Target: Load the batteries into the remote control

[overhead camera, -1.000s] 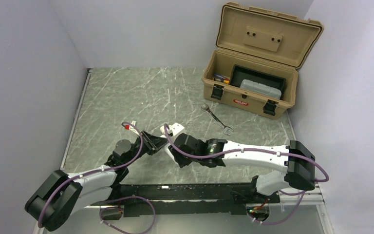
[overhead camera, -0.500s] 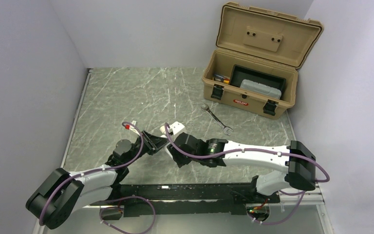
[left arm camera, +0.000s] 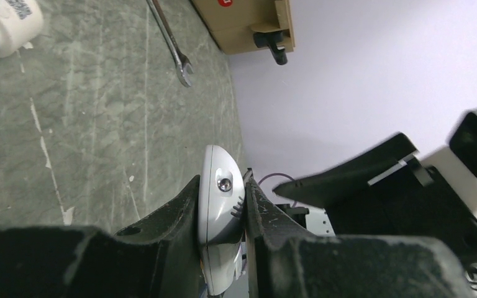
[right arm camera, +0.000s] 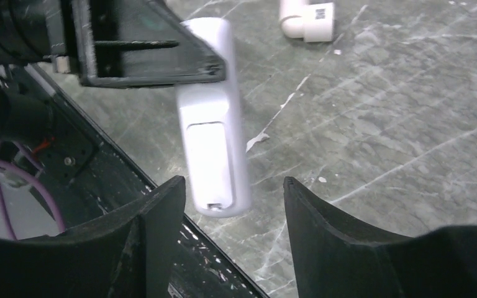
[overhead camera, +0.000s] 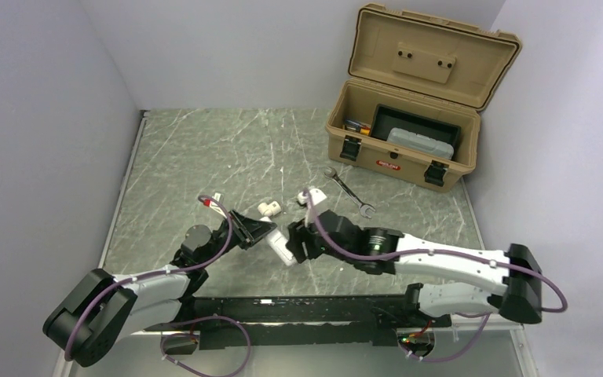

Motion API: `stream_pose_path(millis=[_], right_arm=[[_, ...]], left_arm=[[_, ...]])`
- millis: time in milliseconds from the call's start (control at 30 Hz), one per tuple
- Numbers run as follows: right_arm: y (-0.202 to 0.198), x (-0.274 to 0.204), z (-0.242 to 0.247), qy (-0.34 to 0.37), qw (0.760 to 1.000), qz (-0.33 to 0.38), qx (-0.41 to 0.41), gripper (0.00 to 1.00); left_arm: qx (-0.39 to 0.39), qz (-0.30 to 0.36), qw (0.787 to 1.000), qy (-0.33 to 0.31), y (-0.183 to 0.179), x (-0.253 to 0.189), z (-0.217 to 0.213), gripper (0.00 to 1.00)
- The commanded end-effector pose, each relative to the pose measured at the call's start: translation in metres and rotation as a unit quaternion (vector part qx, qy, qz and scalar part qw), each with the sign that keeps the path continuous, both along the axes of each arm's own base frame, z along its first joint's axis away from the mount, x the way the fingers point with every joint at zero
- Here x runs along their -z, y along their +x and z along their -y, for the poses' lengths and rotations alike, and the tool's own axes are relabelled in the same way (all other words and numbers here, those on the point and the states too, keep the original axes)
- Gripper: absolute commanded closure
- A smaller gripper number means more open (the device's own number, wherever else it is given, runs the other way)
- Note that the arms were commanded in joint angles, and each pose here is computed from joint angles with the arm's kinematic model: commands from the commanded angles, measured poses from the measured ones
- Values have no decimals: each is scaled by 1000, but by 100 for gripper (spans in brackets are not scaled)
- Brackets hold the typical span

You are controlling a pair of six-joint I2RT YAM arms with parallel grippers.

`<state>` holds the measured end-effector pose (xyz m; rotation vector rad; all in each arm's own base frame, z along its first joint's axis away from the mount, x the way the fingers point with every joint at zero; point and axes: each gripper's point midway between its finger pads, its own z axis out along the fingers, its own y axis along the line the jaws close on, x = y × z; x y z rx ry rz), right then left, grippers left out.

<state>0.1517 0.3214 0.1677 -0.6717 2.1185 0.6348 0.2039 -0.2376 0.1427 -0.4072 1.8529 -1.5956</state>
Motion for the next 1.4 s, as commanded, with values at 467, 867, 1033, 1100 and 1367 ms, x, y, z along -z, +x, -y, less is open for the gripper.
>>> stream_pose_path(millis=[467, 867, 1033, 1100, 1367], right_arm=[[-30, -33, 30, 277, 956, -44, -86, 31], [-30, -23, 19, 295, 947, -72, -102, 25], [-27, -16, 19, 291, 949, -80, -96, 25], [-27, -15, 18, 291, 948, -83, -96, 26], [-27, -11, 15, 293, 946, -91, -101, 31]], left_arm=[[62, 69, 991, -97, -16, -66, 13, 100], [66, 80, 989, -107, -18, -74, 12, 100], [68, 82, 988, -111, -19, -76, 12, 100], [68, 82, 988, -112, -19, -77, 12, 100], [68, 81, 988, -114, -20, -77, 12, 100]])
